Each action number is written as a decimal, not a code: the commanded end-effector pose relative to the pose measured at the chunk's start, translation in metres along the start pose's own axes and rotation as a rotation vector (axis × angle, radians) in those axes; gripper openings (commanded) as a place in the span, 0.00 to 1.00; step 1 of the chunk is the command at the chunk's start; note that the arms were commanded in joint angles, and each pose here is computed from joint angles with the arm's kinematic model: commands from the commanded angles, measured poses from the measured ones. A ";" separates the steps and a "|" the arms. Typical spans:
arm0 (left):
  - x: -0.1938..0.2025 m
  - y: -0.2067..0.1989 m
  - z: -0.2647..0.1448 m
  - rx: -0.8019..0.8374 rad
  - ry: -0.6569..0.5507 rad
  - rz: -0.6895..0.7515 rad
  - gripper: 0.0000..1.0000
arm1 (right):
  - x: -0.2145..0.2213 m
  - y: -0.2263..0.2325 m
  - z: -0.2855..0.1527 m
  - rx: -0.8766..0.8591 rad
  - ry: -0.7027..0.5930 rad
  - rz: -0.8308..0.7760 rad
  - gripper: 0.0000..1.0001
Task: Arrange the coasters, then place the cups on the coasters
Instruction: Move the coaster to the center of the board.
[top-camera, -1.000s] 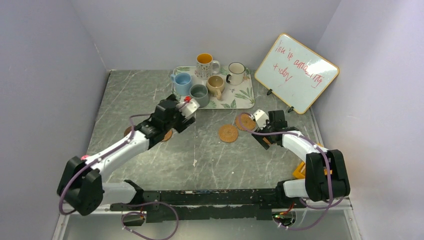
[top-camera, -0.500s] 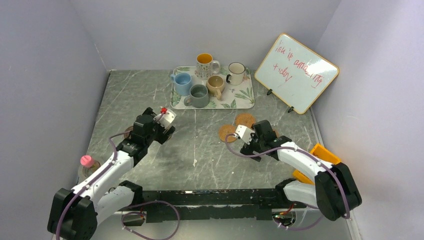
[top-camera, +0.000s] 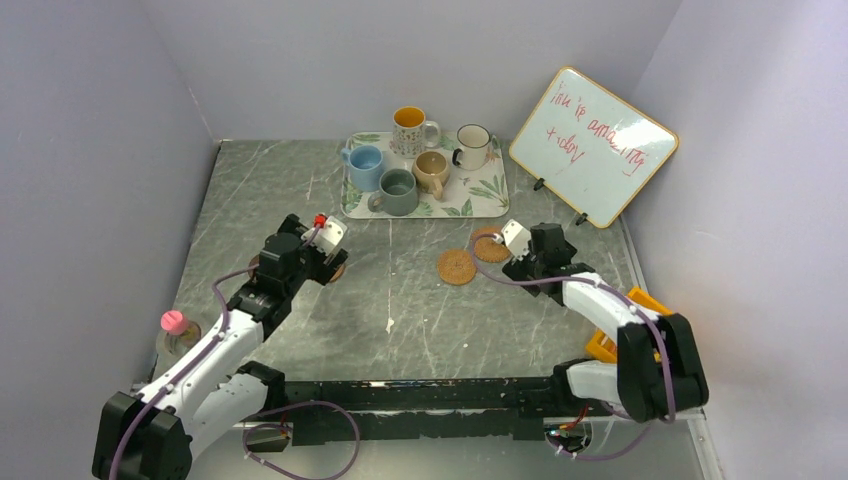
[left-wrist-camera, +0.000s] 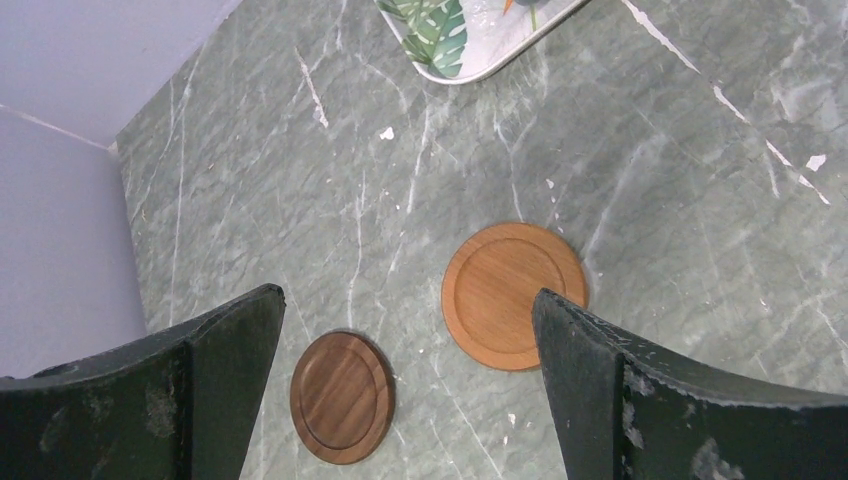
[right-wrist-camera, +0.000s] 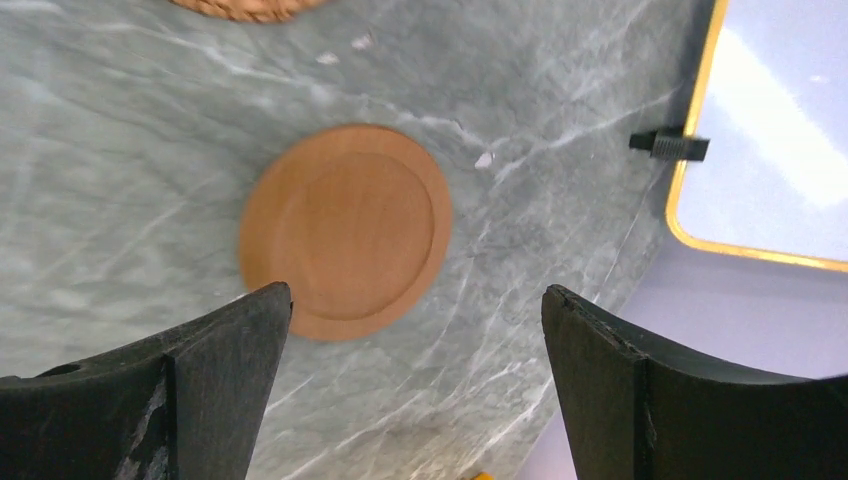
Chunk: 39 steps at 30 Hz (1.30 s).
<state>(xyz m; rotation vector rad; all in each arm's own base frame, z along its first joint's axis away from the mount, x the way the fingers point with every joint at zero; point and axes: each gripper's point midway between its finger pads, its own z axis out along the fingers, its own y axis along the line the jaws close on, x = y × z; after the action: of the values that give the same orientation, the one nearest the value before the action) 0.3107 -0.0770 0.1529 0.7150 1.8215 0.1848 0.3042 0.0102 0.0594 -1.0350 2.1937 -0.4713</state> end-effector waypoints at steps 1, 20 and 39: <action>-0.009 0.000 0.001 0.000 -0.050 -0.032 1.00 | 0.001 -0.023 0.016 0.096 0.023 -0.006 1.00; 0.000 -0.001 0.006 -0.011 -0.022 -0.032 1.00 | -0.008 0.096 -0.022 -0.414 -0.069 -0.288 0.99; 0.003 0.010 0.004 -0.073 -0.011 -0.041 1.00 | -0.085 0.218 -0.045 -0.671 -0.137 -0.567 1.00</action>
<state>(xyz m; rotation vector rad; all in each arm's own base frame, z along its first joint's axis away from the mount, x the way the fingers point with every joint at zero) 0.3124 -0.0752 0.1440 0.6933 1.8374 0.1905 0.2244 0.1948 0.0326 -1.8945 1.8690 -0.0090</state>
